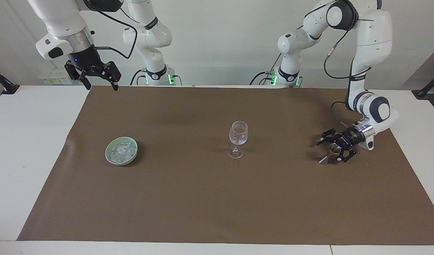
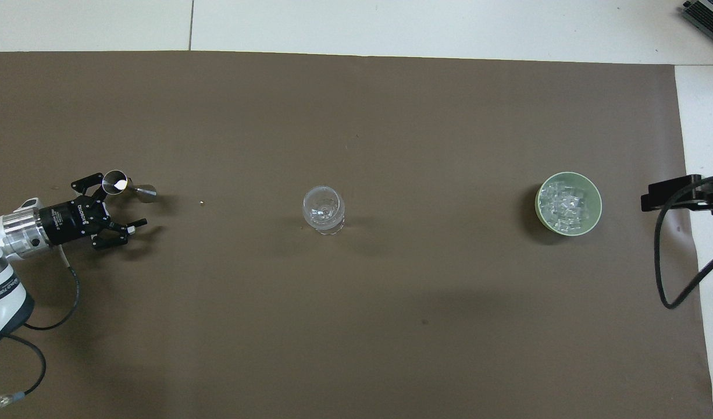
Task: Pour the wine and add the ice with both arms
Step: 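Close the left gripper around the metal jigger cup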
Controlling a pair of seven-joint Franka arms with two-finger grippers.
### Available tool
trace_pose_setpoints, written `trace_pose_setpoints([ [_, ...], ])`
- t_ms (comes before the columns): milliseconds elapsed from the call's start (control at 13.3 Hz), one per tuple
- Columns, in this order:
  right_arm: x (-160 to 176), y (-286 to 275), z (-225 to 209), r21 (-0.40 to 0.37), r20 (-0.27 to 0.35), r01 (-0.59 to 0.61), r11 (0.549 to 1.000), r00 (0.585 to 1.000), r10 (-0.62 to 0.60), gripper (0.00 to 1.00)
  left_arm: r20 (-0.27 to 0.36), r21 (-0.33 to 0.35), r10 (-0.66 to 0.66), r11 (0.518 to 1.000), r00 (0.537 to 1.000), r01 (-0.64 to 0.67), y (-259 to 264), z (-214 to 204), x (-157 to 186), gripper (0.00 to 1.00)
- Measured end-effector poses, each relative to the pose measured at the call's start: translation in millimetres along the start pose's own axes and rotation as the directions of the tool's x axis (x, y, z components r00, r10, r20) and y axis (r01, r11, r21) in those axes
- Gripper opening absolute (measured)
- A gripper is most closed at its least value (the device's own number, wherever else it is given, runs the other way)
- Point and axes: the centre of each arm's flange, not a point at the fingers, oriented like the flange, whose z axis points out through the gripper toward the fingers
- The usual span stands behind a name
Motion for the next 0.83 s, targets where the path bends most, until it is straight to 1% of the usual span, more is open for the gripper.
trace_pose_setpoints([
  [300, 0.0, 0.0, 0.0, 0.0, 0.0, 0.0, 1.0, 1.0, 0.0, 1.0, 0.005, -0.003, 0.026, 1.0, 1.0, -0.026, -0.1, 1.2, -1.0, 0.92],
  [450, 0.0, 0.0, 0.0, 0.0, 0.0, 0.0, 1.0, 1.0, 0.0, 1.0, 0.005, -0.004, 0.033, 0.999, 0.999, -0.033, -0.1, 1.1, -1.3, 0.91],
  [525, 0.0, 0.0, 0.0, 0.0, 0.0, 0.0, 1.0, 1.0, 0.0, 1.0, 0.005, -0.004, 0.034, 0.999, 0.999, -0.034, 0.0, 0.9, -1.4, 0.81],
  [600, 0.0, 0.0, 0.0, 0.0, 0.0, 0.0, 1.0, 1.0, 0.0, 1.0, 0.005, -0.005, 0.035, 0.999, 0.999, -0.035, 0.0, 0.8, -1.6, 0.66],
  [676, 0.0, 0.0, 0.0, 0.0, 0.0, 0.0, 1.0, 1.0, 0.0, 1.0, 0.005, -0.005, 0.036, 0.999, 0.999, -0.036, 0.1, 0.7, -1.8, 0.6],
  [826, 0.0, 0.0, 0.0, 0.0, 0.0, 0.0, 1.0, 1.0, 0.0, 1.0, 0.005, -0.006, 0.037, 0.999, 0.999, -0.037, 0.3, -0.1, -1.8, 0.58],
])
